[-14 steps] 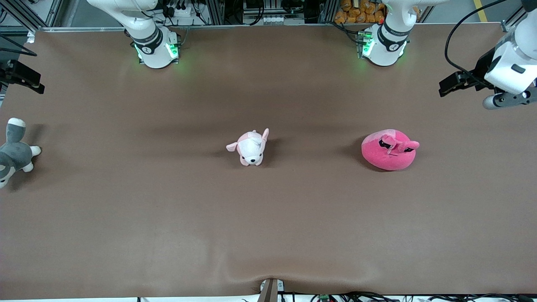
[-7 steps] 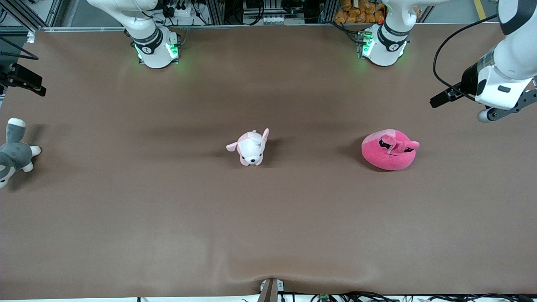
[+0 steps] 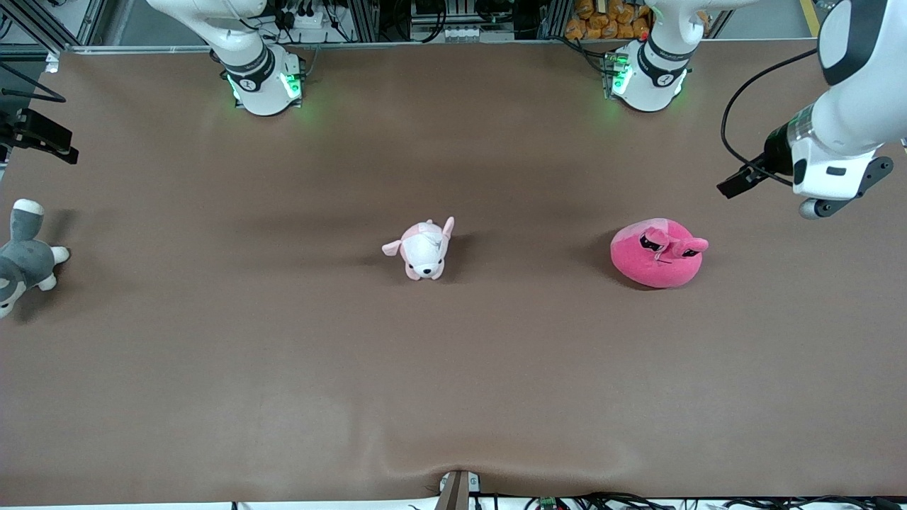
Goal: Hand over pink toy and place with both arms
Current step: 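Reach the left gripper down to the pink plush's neck, then grasp the pink plush neck with the left gripper while the right gripper approaches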
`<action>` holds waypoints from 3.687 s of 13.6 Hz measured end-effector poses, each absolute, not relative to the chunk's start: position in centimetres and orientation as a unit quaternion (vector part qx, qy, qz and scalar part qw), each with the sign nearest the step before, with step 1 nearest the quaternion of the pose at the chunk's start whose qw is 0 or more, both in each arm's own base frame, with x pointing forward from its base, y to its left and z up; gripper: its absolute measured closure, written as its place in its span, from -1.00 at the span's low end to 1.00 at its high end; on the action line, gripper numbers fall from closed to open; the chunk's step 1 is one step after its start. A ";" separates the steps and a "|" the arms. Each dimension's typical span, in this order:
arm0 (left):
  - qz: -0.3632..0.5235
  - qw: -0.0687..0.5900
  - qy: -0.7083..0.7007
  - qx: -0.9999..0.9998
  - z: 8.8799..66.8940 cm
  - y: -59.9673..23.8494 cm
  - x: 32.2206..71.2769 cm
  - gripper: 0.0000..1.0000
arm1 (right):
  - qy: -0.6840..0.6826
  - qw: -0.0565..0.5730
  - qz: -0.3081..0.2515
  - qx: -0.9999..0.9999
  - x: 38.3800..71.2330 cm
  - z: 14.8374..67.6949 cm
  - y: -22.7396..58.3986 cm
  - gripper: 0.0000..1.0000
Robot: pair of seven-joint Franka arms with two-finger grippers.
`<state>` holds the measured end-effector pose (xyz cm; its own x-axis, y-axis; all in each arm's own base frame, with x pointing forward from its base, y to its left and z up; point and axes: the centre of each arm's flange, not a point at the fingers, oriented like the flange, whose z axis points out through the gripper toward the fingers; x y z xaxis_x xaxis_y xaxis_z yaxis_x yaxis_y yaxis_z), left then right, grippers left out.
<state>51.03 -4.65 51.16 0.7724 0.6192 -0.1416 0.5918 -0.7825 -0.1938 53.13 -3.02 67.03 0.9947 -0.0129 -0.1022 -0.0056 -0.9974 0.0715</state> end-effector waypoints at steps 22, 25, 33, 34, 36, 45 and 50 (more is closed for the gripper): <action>0.177 0.025 -0.652 -0.737 36.4 -2.6 57.3 -1.00 | -0.387 -0.159 -0.173 0.892 54.8 65.0 7.8 -1.00; 0.179 0.027 -0.658 -0.731 34.6 -2.4 57.7 -0.98 | -0.395 -0.160 -0.187 0.885 55.8 63.5 9.5 -1.00; 0.182 0.027 -0.667 -0.722 31.7 -1.4 58.4 -0.31 | -0.533 -0.155 -0.196 0.808 56.4 60.9 24.6 -1.00; 0.183 0.028 -0.667 -0.722 31.5 -1.4 58.4 -0.08 | -0.548 -0.153 -0.197 0.798 56.3 60.4 26.3 -1.00; 0.184 0.028 -0.667 -0.722 31.3 -1.4 58.4 0.03 | -0.571 -0.151 -0.201 0.781 56.0 59.2 29.6 -1.00; 0.175 0.017 -0.651 -0.738 35.2 -3.4 59.1 0.78 | -0.609 -0.139 -0.210 0.752 55.6 54.8 36.6 -1.00; 0.204 0.000 -0.630 -0.749 42.4 -7.4 59.6 0.78 | -0.610 -0.140 -0.209 0.751 55.6 54.9 36.6 -1.00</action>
<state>59.60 -7.42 42.37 0.1231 0.9439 -0.3064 0.9442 -0.2065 -0.2566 55.62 36.56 54.85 0.1688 -0.8577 -0.4857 -0.9751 -0.2172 0.0447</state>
